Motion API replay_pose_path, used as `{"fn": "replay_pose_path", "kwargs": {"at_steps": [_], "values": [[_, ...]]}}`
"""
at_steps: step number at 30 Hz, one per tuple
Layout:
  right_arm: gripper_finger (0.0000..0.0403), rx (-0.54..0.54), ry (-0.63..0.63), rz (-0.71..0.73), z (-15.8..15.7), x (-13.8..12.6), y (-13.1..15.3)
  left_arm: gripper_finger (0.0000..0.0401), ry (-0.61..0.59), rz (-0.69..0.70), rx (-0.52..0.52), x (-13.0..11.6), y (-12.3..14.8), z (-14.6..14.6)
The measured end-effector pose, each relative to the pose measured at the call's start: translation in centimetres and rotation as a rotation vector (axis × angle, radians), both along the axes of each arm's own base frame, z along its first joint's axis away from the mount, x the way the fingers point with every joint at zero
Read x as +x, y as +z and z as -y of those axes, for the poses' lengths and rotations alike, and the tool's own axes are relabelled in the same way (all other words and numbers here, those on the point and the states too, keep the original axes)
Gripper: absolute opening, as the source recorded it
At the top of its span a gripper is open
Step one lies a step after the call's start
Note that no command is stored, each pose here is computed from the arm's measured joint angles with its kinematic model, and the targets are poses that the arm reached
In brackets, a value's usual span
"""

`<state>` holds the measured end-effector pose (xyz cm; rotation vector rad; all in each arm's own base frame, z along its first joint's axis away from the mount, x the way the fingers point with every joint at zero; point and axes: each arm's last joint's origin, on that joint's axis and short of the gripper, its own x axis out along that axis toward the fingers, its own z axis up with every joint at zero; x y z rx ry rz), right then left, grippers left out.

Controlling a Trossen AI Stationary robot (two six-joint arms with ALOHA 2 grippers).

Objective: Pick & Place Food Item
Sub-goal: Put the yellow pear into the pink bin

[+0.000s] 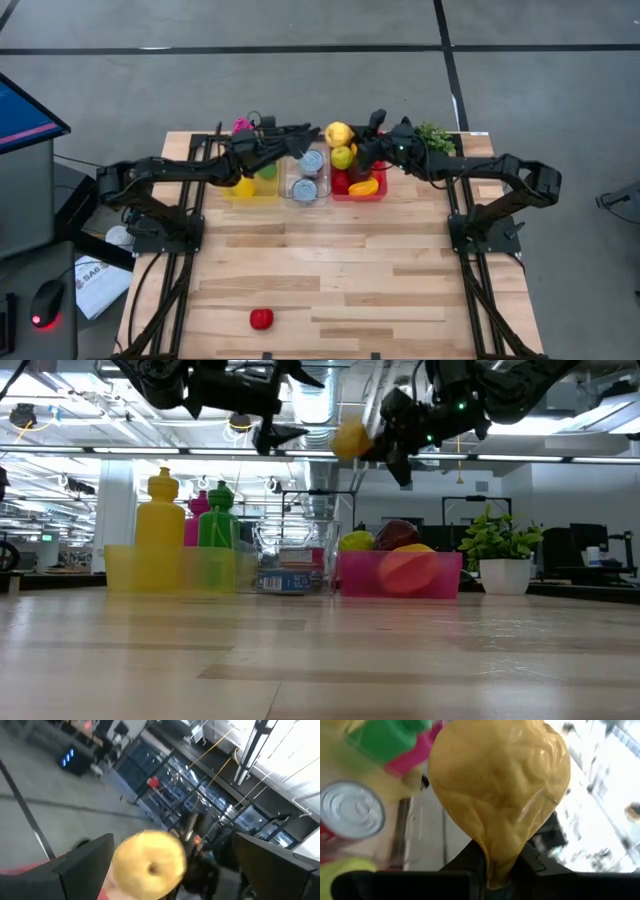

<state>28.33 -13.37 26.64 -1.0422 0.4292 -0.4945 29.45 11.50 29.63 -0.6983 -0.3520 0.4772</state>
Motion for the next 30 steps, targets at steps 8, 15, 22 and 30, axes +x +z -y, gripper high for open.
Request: {"fn": "replay_pose_path", "kwargs": {"at_steps": [8,15,22,30], "values": [[0.005,0.362,-0.153,-0.028,1.1,-1.2,-2.4,0.0394,0.066,0.02,0.15,-2.3,2.9,-0.3],[0.005,0.637,-0.303,0.027,1.9,-2.4,-3.7,0.0392,0.086,0.024,0.223,-3.3,4.1,0.0],[0.005,0.852,-0.447,0.122,2.7,-3.4,-4.5,0.0392,0.086,0.018,0.223,-3.4,4.1,0.1],[0.005,1.097,-0.602,0.163,3.3,-4.9,-5.7,0.0391,0.077,-0.059,0.195,-3.2,3.4,0.0]]}}
